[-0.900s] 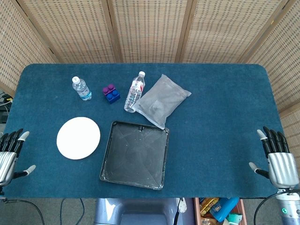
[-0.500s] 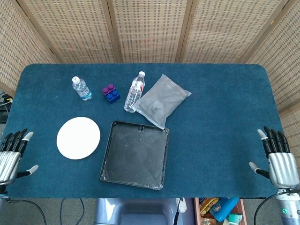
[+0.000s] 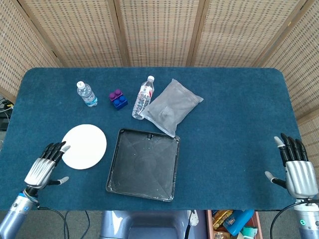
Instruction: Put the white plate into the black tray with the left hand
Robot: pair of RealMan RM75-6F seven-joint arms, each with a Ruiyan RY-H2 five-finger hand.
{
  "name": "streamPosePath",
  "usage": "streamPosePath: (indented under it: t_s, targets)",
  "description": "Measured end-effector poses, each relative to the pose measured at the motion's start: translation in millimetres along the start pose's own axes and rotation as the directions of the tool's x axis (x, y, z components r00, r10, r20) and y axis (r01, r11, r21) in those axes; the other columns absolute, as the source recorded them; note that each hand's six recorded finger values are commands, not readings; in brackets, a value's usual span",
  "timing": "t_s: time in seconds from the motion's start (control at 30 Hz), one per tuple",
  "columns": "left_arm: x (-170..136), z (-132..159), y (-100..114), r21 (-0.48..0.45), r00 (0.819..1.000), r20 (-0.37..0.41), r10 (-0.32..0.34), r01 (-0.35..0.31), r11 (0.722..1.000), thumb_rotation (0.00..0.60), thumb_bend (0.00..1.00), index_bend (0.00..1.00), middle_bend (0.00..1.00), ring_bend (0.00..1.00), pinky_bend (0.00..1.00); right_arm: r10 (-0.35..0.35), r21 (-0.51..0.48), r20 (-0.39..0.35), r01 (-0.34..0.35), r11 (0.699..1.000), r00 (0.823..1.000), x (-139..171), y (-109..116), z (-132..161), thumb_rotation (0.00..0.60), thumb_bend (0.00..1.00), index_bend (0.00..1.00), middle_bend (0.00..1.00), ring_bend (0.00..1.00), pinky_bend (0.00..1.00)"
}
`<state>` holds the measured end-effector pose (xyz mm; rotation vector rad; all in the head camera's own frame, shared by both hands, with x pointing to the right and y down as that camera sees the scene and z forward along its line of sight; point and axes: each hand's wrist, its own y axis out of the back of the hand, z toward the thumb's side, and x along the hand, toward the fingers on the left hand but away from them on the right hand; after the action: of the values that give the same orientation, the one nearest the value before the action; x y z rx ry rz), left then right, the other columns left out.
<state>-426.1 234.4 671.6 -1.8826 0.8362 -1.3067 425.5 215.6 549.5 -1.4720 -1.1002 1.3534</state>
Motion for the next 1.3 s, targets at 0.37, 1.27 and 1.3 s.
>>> streamPosePath:
  t_s: [0.37, 1.27, 1.3]
  targets:
    - [24, 12, -20, -0.036, 0.999, -0.035, 0.017, -0.018, 0.999, 0.600, 0.20, 0.36, 0.00, 0.00, 0.00, 0.005, -0.014, 0.003, -0.005, 1.000, 1.000, -1, 0, -1, 0.600, 0.00, 0.01, 0.00, 0.00, 0.00]
    - [45, 15, -48, -0.053, 0.997, -0.068, 0.040, -0.044, 0.998, 0.600, 0.34, 0.46, 0.00, 0.00, 0.00, 0.035, -0.031, 0.012, -0.035, 0.999, 0.999, -4, -6, -4, 0.600, 0.00, 0.01, 0.00, 0.00, 0.00]
    - [45, 15, -48, -0.055, 0.997, -0.068, 0.041, -0.045, 0.997, 0.600, 0.38, 0.49, 0.00, 0.00, 0.00, 0.035, -0.033, 0.012, -0.034, 0.999, 0.999, -4, -6, -4, 0.600, 0.00, 0.01, 0.00, 0.00, 0.00]
